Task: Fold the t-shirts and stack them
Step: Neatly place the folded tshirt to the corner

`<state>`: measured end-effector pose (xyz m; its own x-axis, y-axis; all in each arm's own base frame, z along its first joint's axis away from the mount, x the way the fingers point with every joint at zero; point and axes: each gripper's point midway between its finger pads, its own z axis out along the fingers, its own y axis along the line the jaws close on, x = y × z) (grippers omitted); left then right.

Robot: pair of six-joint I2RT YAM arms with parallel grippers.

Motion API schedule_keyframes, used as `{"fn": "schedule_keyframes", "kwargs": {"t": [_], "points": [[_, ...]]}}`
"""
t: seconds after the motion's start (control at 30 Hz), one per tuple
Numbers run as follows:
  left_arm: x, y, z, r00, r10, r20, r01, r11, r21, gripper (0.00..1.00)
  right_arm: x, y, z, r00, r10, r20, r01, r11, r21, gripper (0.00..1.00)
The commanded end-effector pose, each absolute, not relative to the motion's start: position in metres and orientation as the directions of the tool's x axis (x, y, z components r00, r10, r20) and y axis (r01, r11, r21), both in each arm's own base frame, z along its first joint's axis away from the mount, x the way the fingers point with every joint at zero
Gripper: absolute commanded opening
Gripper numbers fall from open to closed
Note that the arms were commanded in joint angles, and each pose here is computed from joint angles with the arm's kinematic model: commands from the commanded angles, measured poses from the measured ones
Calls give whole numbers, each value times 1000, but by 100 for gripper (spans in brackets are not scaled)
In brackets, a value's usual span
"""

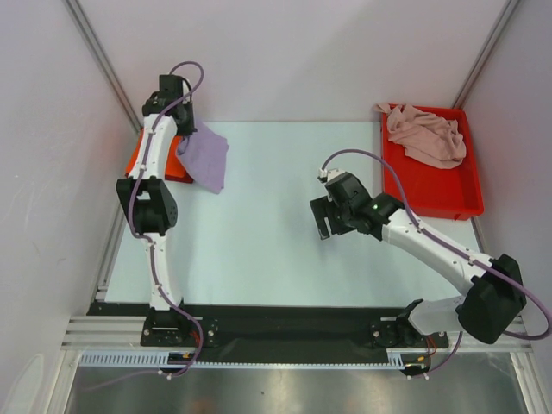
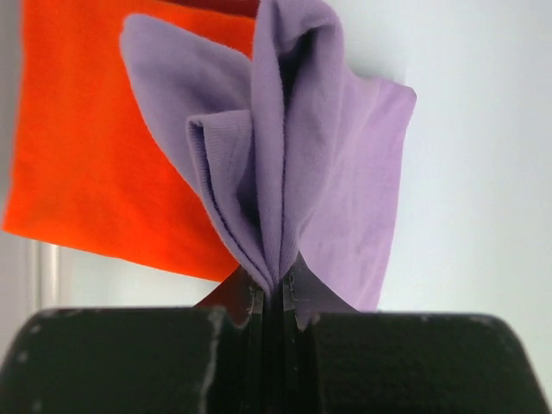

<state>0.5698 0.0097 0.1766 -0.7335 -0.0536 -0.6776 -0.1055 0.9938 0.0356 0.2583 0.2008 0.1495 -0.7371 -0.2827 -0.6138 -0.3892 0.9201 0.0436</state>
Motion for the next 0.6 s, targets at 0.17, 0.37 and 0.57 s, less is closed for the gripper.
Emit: {"fn": "schedule_keyframes", "kwargs": {"t": [0.17,0.37,0.57], "points": [[584,54,256,-593,63,-803,-145,972,183,0,272,214,144,-743,-324,-586,-441,895,64,81],[594,62,254,-574,75,-815,-130,975,181,0,277,221,144,-751,-325,-575,-453,887,90,81],[603,63,277,-504,102,-858,-133,972,194,0,278,229,140,-768,-316,-557,-451,884,121,80]]}}
